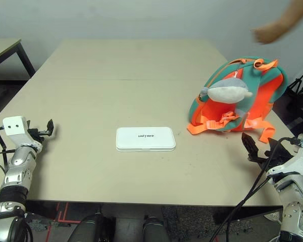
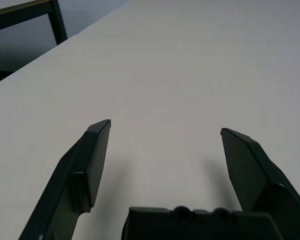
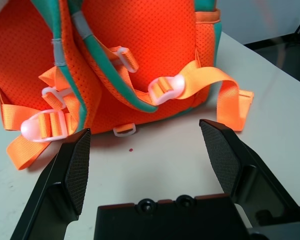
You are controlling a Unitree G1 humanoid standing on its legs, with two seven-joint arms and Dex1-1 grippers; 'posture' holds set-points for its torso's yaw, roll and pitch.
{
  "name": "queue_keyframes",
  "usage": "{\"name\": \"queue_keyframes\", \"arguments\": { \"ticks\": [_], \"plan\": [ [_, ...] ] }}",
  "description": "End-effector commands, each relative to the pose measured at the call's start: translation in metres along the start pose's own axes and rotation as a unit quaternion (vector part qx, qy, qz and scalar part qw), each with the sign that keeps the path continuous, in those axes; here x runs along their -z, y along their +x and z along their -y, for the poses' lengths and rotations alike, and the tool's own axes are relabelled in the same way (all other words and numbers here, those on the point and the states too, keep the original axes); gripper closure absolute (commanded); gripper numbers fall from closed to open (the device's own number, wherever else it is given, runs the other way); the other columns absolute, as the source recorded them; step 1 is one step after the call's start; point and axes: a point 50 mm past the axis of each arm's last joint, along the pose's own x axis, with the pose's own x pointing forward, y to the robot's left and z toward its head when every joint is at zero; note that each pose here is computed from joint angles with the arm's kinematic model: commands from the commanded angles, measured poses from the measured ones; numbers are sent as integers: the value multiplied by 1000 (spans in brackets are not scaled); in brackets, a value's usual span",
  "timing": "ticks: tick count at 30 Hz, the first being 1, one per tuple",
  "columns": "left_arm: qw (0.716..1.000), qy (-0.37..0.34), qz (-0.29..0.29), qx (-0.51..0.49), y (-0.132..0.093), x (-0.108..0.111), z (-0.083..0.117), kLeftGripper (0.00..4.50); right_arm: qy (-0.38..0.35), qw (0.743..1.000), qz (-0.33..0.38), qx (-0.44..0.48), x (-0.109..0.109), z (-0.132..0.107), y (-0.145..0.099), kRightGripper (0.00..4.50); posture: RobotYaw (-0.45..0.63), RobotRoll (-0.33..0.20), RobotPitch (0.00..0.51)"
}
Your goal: Put the pencil case into the backpack and zip it.
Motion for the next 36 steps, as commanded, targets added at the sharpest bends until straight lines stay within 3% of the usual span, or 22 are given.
{"name": "queue_keyframes", "arguments": {
  "ticks": [1,6,9,11,14,16,18,21,25,34,36],
  "plan": [
    [1000,9,0,15,4,-3,4,0,1,1000,3,12,3,3,-5,39,-90,0,86],
    [999,9,8,42,13,-11,12,0,4,1000,11,-7,-3,-7,-14,39,-111,0,94],
    [996,-6,31,84,20,-29,19,0,33,998,-9,-50,-14,-17,-22,39,-108,0,83],
    [985,-60,25,159,24,-44,30,0,50,992,-49,-108,-23,-25,-30,39,-98,0,73],
    [941,-135,-2,310,19,-68,46,0,60,973,-106,-196,-34,-41,-39,39,-82,0,46],
    [887,-152,-78,429,4,-78,56,0,58,952,-150,-259,-39,-58,-34,39,-67,0,30],
    [848,-167,-140,483,-8,-82,60,0,59,938,-176,-292,-40,-70,-27,39,-63,0,23],
    [814,-222,-192,502,-7,-85,63,0,49,923,-195,-328,-37,-88,-7,592,-61,0,14],
    [771,-304,-254,499,0,-76,73,0,43,913,-201,-352,-23,-107,24,1796,-58,0,8],
    [696,-349,-366,509,-5,-54,100,0,-32,912,-240,-331,4,-136,63,4475,-31,0,0],
    [682,-355,-390,506,-7,-49,103,0,-56,912,-252,-319,8,-141,65,4475,-32,0,0]
  ]
}}
